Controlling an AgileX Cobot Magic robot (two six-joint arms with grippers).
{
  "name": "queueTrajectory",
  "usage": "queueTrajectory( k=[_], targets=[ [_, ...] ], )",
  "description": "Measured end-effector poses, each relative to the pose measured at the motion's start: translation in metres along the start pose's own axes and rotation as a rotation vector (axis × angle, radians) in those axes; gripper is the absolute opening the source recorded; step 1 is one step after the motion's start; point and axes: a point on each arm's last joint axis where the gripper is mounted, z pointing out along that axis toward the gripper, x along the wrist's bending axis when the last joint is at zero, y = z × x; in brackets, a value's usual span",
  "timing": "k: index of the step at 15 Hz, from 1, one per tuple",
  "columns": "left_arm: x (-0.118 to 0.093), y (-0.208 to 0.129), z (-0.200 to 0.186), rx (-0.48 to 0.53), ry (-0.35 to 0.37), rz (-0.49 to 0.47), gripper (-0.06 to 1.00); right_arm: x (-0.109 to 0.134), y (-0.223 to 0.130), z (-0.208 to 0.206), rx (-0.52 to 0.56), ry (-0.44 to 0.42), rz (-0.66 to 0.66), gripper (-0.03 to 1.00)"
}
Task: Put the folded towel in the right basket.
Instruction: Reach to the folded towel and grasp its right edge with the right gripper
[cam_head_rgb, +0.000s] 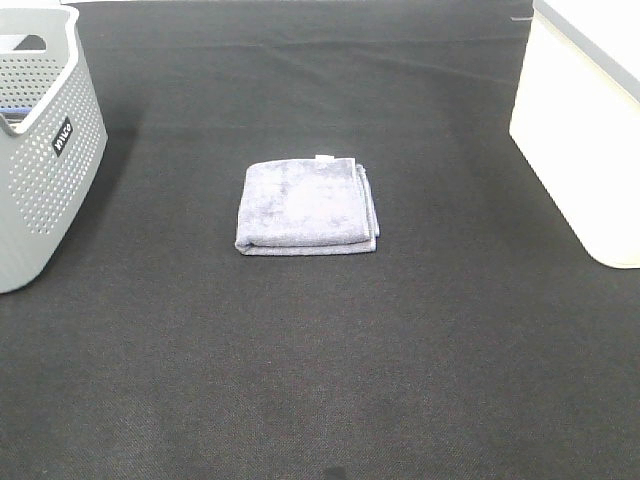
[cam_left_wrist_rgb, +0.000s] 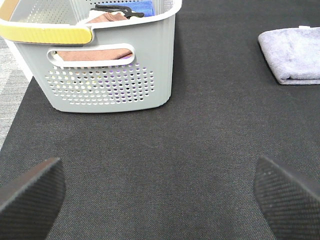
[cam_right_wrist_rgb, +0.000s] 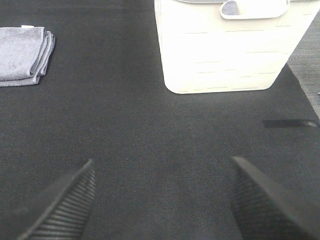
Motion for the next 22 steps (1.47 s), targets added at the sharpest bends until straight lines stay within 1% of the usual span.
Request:
queueTrajectory(
  k=[22],
  targets=[
    [0.0000,0.0000,0.0000,0.000,0.000,0.000,0.97,0.0000,0.0000,0.0000,0.000,0.000,0.000,0.70]
  ],
)
